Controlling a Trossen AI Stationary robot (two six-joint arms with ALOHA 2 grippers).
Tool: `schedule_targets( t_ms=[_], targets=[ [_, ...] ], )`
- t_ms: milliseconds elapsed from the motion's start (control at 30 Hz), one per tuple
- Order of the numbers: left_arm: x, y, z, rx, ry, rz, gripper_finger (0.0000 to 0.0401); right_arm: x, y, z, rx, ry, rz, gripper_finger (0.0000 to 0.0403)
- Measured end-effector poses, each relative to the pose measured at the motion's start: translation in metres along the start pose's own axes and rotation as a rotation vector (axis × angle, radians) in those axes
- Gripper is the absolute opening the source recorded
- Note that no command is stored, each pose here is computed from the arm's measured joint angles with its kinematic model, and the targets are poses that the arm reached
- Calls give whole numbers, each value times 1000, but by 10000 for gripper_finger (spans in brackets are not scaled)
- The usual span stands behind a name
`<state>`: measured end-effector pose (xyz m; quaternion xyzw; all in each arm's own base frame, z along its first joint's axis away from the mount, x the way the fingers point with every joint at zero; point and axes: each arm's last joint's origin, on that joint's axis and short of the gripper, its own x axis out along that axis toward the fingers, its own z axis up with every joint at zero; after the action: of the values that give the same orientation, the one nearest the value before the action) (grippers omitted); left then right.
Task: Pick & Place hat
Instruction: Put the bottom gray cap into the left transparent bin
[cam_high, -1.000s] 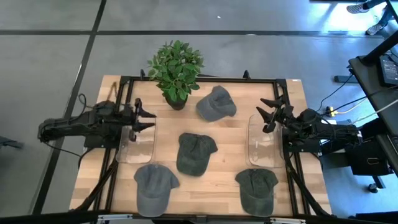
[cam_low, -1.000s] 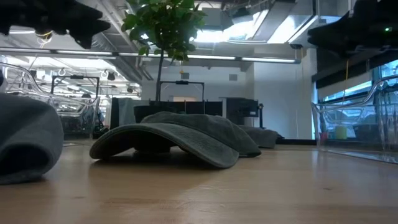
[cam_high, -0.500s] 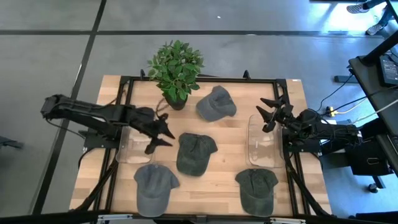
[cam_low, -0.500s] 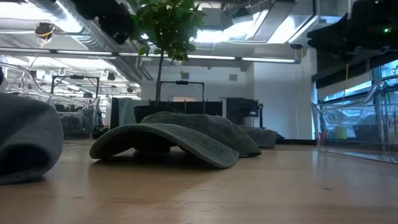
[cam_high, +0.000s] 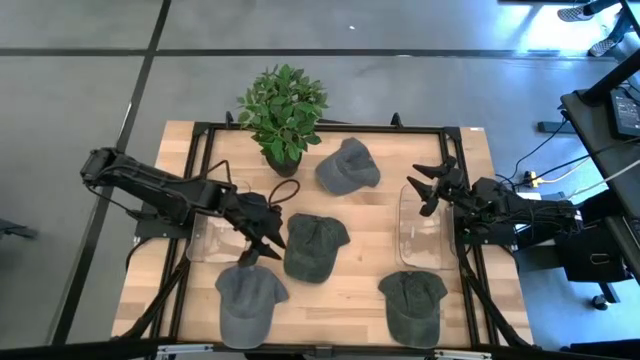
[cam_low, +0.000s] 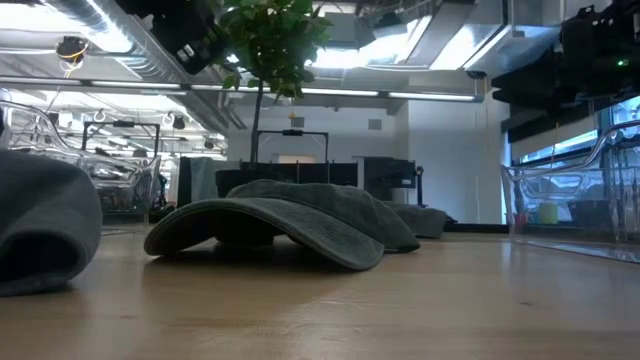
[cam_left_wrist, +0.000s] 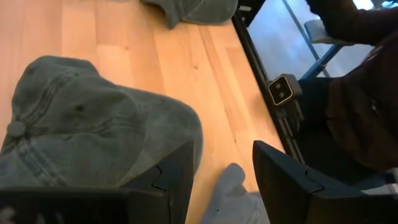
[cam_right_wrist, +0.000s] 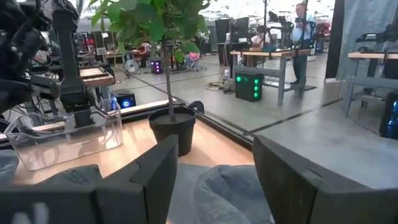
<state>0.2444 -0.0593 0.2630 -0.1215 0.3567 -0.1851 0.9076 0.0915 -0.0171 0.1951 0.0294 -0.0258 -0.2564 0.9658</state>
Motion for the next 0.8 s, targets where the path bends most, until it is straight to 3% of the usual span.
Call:
schedule_targets(
  t_ms=[233,500,633,800],
  targets=[
    [1,1,1,104,-7,17,175,0,0,0,-2,-2,0,209],
    [0,2,2,121,-24,83,258,0,0,0,-7,-1,0,209],
    [0,4,-2,61,8,102,280,0,0,0,-6,-1,0,209],
    [1,4,-12,-48,110,105,280,0,0,0,-7,-1,0,209]
  ],
)
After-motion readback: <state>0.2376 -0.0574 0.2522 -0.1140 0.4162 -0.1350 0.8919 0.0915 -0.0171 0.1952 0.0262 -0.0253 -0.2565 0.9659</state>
